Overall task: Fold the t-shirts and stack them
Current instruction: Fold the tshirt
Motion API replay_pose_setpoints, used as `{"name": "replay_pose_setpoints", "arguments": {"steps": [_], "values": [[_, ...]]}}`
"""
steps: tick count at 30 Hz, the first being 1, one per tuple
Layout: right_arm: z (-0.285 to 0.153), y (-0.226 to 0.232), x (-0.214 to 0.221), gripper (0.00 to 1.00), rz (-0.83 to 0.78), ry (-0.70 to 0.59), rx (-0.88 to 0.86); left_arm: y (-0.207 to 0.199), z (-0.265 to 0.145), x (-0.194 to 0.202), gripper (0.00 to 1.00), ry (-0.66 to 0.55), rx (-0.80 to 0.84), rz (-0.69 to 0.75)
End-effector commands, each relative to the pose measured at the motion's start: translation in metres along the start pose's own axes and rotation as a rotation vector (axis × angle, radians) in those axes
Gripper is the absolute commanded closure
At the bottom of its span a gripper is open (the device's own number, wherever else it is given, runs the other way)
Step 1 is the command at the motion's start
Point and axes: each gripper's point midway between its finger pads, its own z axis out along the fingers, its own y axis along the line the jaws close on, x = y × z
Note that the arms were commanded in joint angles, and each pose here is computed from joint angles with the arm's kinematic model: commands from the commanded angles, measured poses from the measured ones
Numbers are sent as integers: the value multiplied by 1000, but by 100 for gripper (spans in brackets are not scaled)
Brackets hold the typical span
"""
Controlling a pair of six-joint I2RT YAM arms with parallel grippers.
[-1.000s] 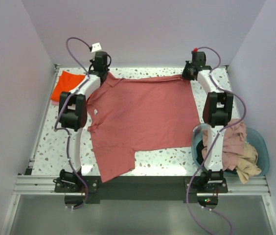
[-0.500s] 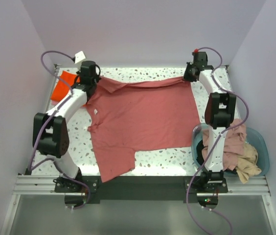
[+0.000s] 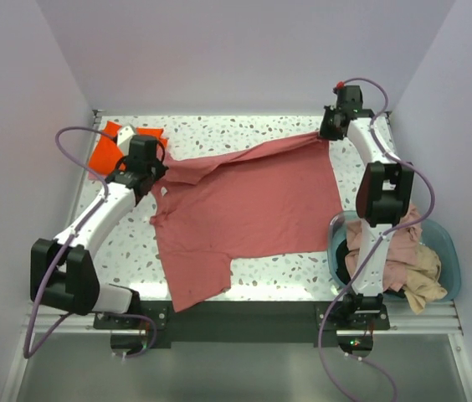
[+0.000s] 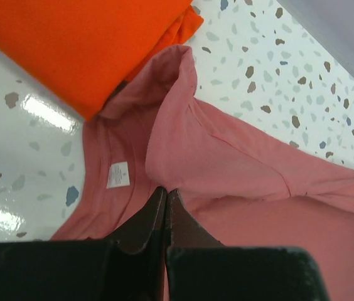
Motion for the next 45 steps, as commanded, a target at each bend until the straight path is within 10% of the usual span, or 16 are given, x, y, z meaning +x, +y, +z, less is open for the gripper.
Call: {"name": "replay_pose_setpoints", "arguments": {"steps": [1,16,21,26,27,35,45], "values": [[-32,-3,-18,100,-26,-45,9,3,-24,10,100,41,-13,-51],[-27,-19,26,100,-69,63,47,99,-78,120,100,250,-363,-140],[-19,-37,45,81,-79,120,130,116,-85,143,56,340,-387,-76],[-32,-46,42,33,-80,134,189,109,-95,124,9,298,-331,-61],[-36,-40,38,9,-75,121,164,101,-94,110,1,251,-309,-66],[-29,31,24,1,-67,79,-164,-2,-51,43,0,127,-98,18],[17,39,50,1,-81,189,-122,-28,52,68,0,274,-29,42]]}}
